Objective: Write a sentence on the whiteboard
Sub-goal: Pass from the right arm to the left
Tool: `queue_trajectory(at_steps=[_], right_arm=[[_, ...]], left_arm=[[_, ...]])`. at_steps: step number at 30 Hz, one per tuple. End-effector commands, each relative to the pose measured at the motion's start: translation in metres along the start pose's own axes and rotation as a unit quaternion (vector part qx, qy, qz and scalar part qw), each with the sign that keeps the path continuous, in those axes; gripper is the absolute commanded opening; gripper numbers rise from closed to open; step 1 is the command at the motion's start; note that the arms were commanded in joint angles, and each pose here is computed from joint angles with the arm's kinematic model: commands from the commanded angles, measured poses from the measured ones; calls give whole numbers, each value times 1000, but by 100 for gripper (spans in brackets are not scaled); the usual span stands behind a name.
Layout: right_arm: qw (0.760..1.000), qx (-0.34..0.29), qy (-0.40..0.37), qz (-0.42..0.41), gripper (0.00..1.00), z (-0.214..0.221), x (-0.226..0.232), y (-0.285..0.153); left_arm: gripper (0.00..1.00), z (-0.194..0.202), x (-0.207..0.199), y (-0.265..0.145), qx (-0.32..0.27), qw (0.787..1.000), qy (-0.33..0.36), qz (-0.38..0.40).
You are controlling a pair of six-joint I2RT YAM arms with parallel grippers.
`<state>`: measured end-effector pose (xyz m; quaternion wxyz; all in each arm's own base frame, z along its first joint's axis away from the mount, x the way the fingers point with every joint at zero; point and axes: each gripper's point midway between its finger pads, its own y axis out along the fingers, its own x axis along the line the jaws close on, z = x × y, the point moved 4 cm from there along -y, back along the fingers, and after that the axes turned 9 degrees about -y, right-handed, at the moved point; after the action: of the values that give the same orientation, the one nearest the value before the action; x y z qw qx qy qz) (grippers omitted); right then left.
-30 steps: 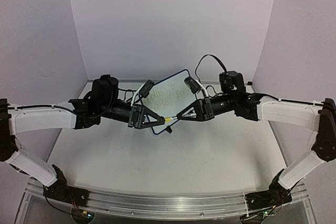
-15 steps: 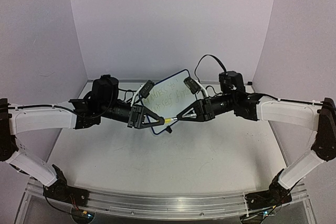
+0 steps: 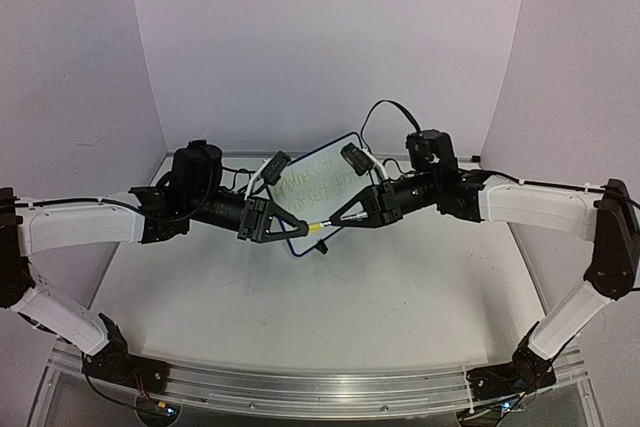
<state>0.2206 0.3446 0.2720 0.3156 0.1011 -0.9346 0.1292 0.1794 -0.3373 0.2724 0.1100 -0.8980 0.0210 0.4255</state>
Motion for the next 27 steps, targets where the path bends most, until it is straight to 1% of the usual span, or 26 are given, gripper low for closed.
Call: queue_trajectory(at_steps=[1,14,16,17,19,20,21,22,23,25,26,27], right_arm=[[998,3,-54,-28,0,-11,19,33],[997,23,-58,-52,0,-5,25,56],[998,10,-65,-22,0,-10,21,54],[998,-3,-69,11,0,-12,16,50],[993,-30,-86,71,0,-19,12,39],[990,-43,-88,103,2,-22,7,32],[985,-54,-90,134,8,-24,2,24],[981,-62,-89,160,22,-24,-3,16],[976,-70,-85,188,40,-25,-10,7],[965,-79,-68,243,66,-24,-25,-10],[957,-83,-56,271,80,-23,-35,-20],[951,-85,-42,293,90,-21,-43,-29]], left_arm=[[0,-15,-32,5,-21,996,68,51],[0,-21,-35,14,-15,994,80,70],[0,-19,-33,14,-14,995,78,67],[0,-17,-30,14,-12,995,74,59],[0,-12,-19,13,-10,997,66,27],[0,-8,-11,11,-9,998,64,3],[0,-3,-3,9,-7,998,61,-20],[0,1,4,6,-7,997,60,-37],[0,5,12,2,-8,997,54,-53],[0,13,25,-7,-14,996,39,-79],[0,18,32,-11,-17,995,30,-91],[0,23,39,-15,-21,994,21,-106]])
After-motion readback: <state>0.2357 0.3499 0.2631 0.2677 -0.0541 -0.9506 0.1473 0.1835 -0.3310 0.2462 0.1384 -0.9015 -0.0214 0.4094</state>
